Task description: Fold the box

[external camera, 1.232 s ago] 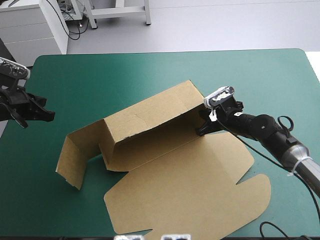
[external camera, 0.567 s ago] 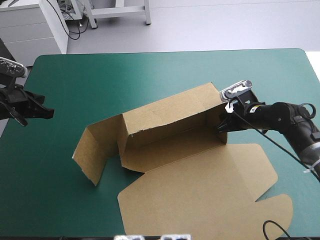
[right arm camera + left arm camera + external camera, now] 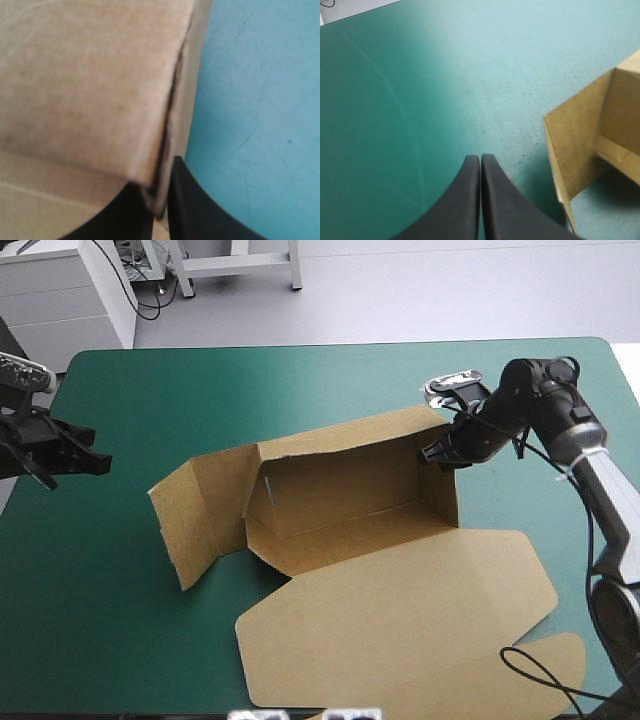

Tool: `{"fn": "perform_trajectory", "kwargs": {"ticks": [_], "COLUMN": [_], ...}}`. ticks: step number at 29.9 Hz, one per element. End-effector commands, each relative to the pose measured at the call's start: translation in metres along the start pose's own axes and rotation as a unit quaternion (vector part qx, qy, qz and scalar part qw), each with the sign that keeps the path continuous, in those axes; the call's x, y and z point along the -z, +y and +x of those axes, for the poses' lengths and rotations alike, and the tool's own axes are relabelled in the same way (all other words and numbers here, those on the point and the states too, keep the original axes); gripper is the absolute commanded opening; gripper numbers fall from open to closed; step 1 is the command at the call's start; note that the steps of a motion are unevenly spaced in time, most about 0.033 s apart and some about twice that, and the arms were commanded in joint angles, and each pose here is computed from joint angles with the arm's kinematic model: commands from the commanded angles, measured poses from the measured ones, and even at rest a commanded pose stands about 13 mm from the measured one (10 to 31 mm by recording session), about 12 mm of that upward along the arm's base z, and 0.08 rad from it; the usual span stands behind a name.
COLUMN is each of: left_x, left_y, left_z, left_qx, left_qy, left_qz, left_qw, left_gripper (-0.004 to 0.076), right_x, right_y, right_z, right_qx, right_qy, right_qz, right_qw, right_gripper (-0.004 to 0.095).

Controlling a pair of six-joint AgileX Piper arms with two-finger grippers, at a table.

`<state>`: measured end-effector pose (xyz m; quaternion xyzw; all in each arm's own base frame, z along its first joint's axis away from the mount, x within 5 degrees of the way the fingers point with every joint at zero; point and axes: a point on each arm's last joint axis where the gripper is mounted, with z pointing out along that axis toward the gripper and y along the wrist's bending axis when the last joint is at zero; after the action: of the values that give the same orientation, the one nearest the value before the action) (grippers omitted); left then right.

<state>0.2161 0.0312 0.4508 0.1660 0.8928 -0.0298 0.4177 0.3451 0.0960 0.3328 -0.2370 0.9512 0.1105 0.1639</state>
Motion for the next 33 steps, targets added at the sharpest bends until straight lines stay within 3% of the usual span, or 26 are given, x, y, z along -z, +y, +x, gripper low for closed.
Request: {"fn": "perform_trajectory", "kwargs": {"ticks": [1, 9, 12, 17, 19, 23, 27, 33], "left_x": [0.013, 0.013, 0.013, 0.013, 0.013, 0.013, 0.013, 0.013], "left_y": [-0.004, -0.004, -0.004, -0.004, -0.004, -0.003, -0.002, -0.003], "left_z": [-0.01, -0.01, -0.01, -0.01, -0.01, -0.01, -0.009, -0.008], "left_qx": [0.004, 0.004, 0.004, 0.004, 0.004, 0.002, -0.002, -0.002], "left_qy": [-0.049, -0.049, -0.049, -0.049, -0.049, -0.047, -0.04, -0.035], "left_qz": [-0.007, -0.007, -0.009, -0.01, -0.01, -0.015, -0.021, -0.017], "left_qw": [0.999, 0.999, 0.999, 0.999, 0.999, 0.999, 0.999, 0.999], "left_gripper": [-0.0008, -0.0008, -0.0008, -0.0008, -0.0008, -0.0008, -0.0008, -0.0008], "right_x": [-0.009, -0.029, -0.03, -0.024, -0.021, -0.004, 0.024, 0.053], "right_y": [-0.004, -0.011, -0.012, -0.012, -0.011, -0.008, -0.002, 0.005], "right_z": [-0.023, -0.05, -0.054, -0.059, -0.061, -0.065, -0.067, -0.066], "right_qx": [-0.005, -0.018, -0.005, 0.001, 0.003, 0.001, -0.059, -0.019], "right_qy": [-0.014, -0.029, -0.038, -0.057, -0.064, -0.076, -0.112, -0.149], "right_qz": [-0.016, -0.036, -0.034, -0.028, -0.026, -0.026, -0.029, -0.013], "right_qw": [1.0, 0.999, 0.999, 0.998, 0.998, 0.997, 0.992, 0.989], "right_gripper": [-0.0019, 0.0024, 0.0179, 0.0601, 0.0683, 0.0686, 0.0669, 0.0561]}}
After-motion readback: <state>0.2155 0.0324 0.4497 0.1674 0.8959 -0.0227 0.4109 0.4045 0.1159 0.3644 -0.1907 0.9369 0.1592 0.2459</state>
